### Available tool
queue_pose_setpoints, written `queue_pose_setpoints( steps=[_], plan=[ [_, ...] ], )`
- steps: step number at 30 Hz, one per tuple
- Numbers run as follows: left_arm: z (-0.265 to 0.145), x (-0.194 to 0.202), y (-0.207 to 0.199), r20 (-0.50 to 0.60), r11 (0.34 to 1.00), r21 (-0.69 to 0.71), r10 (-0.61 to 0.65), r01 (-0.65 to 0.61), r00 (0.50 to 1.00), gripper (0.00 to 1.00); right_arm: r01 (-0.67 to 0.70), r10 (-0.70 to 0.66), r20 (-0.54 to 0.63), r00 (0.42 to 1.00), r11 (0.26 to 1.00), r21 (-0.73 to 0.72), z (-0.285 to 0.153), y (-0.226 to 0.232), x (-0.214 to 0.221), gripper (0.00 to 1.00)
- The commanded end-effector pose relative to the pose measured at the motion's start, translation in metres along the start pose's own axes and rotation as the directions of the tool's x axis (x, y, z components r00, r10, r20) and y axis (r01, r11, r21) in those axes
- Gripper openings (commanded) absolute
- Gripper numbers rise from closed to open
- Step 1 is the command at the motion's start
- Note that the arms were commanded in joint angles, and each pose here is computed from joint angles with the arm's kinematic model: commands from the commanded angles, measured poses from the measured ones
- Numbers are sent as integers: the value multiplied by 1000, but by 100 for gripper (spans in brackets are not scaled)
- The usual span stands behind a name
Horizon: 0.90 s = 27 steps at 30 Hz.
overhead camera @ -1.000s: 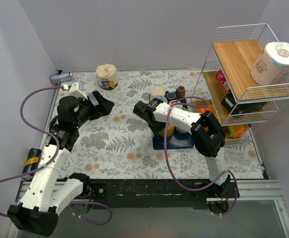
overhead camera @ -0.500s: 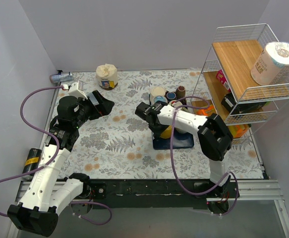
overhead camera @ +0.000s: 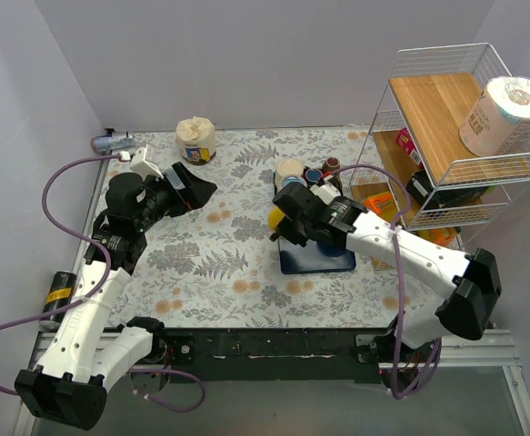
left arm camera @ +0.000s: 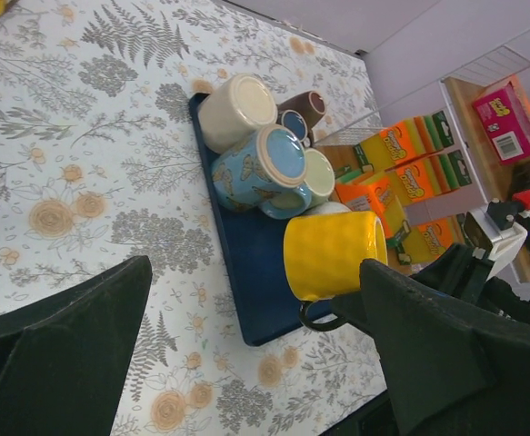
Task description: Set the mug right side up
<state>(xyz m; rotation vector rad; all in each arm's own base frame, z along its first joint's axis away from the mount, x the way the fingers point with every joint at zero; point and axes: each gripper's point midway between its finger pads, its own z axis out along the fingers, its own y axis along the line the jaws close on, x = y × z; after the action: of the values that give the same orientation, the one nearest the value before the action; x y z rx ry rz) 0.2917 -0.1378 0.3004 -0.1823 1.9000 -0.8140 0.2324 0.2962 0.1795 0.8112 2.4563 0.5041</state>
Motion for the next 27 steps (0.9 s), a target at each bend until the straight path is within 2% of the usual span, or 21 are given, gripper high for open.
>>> queue_pose_setpoints(
  steps=[1,4,9,10,13,16,18,27],
  plan=[
    [-6,-19,-40,11,990,141,-20,19,1000,98,133,-115,69,991,905,-403,-51,71,-17,1],
    [-7,-33,-66,-3,972,228,-47,47,999,98,186,-142,121,982,815,-548,-80,97,-25,1],
    [-12,-35,-97,-70,926,361,-91,111,993,98,254,-139,219,966,675,-693,-125,122,-40,1],
    [-17,-29,-106,-105,902,418,-75,112,992,98,295,-131,272,953,590,-751,-149,133,-47,1],
    [-23,-24,-121,-131,849,518,-40,103,991,98,328,-80,332,940,481,-813,-183,146,-59,1],
    [-33,-19,-132,-172,800,588,-27,125,985,98,352,-59,362,930,421,-836,-209,156,-67,1],
    [-42,-21,-144,-160,750,653,2,104,987,98,355,-45,368,929,392,-848,-222,160,-71,1],
    [-61,-18,-159,-202,650,741,-24,169,979,97,353,22,373,928,276,-894,-264,166,-81,1]
  ],
)
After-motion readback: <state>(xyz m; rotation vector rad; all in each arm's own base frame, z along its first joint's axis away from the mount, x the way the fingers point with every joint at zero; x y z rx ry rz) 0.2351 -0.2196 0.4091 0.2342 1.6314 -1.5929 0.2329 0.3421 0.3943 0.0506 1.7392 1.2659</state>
